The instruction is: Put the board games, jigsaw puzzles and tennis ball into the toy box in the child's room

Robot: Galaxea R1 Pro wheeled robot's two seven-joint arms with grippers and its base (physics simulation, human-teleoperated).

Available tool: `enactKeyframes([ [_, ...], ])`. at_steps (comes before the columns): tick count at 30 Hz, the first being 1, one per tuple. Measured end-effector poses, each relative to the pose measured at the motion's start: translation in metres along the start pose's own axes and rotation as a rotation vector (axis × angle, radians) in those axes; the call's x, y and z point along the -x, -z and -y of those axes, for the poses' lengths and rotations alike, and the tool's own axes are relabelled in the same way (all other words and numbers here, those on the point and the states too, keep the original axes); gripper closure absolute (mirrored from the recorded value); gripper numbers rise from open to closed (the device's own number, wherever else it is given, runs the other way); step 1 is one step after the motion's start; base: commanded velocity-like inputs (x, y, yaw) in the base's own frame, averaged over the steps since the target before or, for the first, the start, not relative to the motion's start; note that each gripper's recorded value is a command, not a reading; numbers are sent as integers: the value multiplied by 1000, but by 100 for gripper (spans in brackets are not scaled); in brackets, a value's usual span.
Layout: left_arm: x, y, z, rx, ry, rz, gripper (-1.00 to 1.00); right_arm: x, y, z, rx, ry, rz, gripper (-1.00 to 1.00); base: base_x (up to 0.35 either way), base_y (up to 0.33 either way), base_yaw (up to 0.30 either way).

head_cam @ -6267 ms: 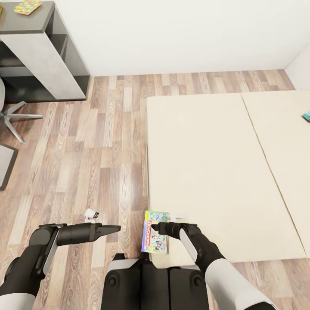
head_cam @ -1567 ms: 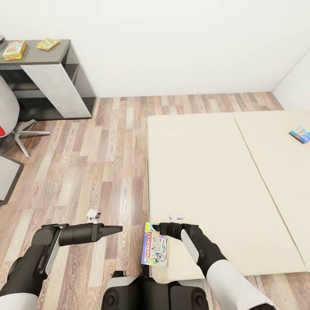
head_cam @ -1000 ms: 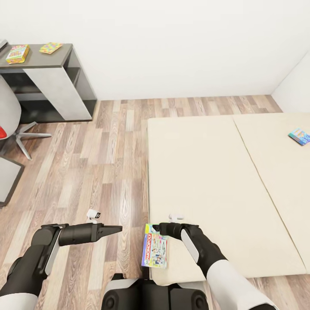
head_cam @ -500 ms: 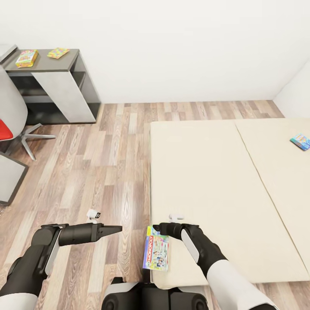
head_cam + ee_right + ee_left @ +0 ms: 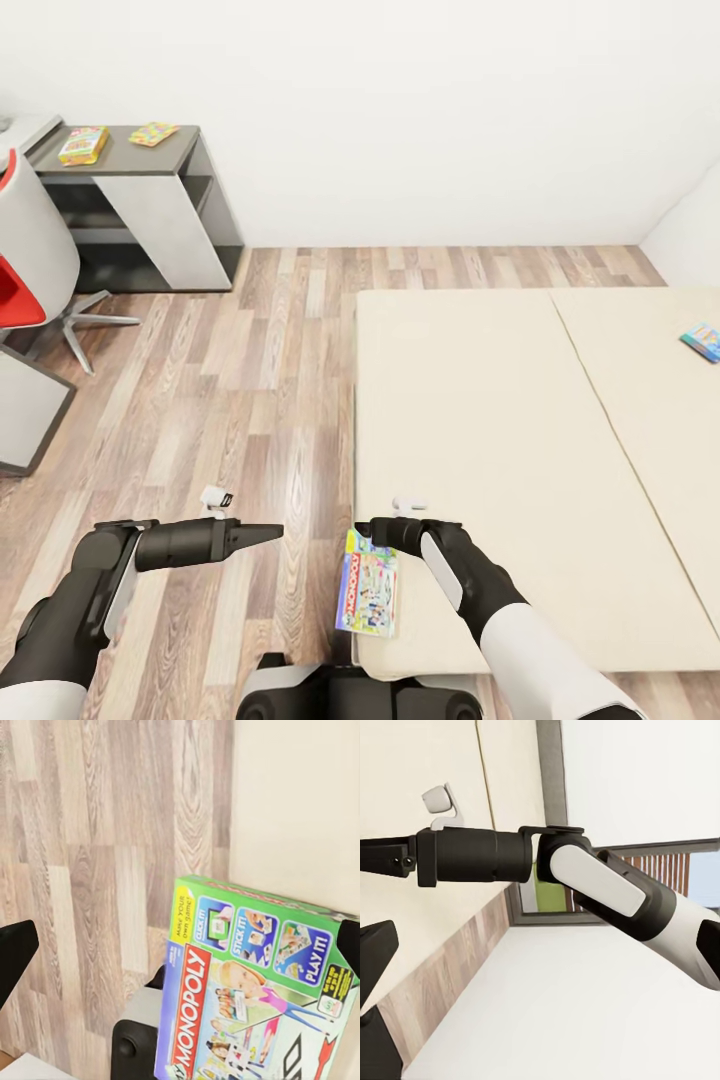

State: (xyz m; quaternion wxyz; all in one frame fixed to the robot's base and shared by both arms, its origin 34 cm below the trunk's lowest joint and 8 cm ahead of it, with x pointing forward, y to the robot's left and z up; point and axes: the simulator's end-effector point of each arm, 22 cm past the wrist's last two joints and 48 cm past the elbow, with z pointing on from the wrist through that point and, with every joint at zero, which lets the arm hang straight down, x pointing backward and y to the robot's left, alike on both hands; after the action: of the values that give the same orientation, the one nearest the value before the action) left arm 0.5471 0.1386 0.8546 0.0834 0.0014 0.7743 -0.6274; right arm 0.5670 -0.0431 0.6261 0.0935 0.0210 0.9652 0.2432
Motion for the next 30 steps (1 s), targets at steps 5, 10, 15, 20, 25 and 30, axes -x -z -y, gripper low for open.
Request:
enactKeyframes([
  [5, 2, 1, 3, -1, -8, 2, -100, 4, 3, -2, 1, 4, 8, -100, 0, 0, 43],
  [10, 2, 1, 5, -1, -11, 2, -100, 5, 4, -3, 2, 6, 11, -100, 0, 0, 9],
  [15, 3, 1, 6, -1, -15, 2, -100, 7, 5, -4, 3, 8, 13, -100, 0, 0, 2],
  [20, 4, 1, 9, -2, -21, 4, -100, 10, 7, -6, 4, 11, 20, -100, 0, 0, 0],
  [25, 6, 1, 12, -4, -29, 5, -100, 13, 9, -9, 6, 15, 27, -100, 0, 0, 0],
  [30, 7, 2, 16, -6, -37, 7, -100, 17, 12, -11, 6, 19, 34, -100, 0, 0, 0],
])
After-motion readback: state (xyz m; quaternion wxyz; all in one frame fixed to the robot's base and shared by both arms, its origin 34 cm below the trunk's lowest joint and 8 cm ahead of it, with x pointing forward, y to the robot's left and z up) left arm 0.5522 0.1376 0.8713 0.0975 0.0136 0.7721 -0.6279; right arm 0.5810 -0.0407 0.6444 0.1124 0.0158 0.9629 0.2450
